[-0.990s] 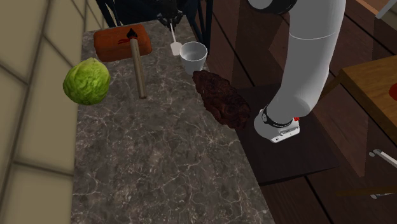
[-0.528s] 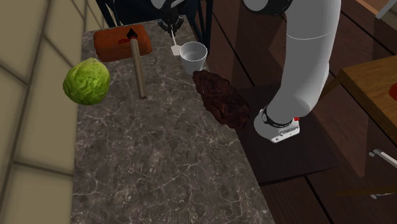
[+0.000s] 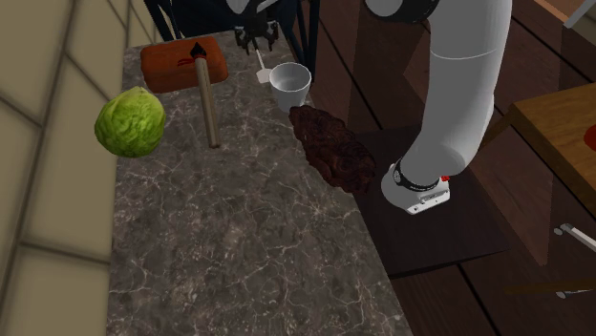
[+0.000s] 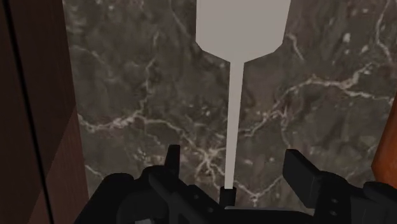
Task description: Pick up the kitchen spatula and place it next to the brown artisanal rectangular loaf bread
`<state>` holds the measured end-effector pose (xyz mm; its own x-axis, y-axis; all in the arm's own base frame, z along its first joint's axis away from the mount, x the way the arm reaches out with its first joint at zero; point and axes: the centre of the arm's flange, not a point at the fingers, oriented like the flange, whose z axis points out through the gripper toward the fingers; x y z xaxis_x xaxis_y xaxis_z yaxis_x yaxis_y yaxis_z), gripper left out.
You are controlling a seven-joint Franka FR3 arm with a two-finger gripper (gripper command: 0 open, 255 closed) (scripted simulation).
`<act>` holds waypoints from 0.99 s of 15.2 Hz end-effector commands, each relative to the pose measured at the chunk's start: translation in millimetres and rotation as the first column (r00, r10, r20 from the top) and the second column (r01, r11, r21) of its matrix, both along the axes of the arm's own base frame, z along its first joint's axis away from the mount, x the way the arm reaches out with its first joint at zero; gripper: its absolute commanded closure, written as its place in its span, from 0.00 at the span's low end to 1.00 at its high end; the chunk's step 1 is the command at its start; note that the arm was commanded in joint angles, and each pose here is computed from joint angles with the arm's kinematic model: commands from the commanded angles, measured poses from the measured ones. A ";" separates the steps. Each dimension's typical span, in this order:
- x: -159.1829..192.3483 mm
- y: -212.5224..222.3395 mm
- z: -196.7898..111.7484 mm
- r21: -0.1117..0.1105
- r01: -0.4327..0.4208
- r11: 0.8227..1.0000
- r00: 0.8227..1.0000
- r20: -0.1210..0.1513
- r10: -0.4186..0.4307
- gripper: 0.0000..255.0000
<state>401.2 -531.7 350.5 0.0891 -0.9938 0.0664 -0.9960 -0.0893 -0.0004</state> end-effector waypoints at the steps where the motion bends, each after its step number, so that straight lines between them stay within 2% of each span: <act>1: 0.0 0.0 0.0 0.000 0.000 1.000 1.000 0.000 0.000 0.00; 3: 0.0 0.0 0.0 0.000 0.000 1.000 1.000 0.000 0.000 0.00; 7: -0.4 3.4 49.9 0.000 0.000 1.000 1.000 0.000 0.000 0.00; 15: -0.3 3.4 49.8 0.000 0.000 1.000 1.000 0.000 0.000 0.00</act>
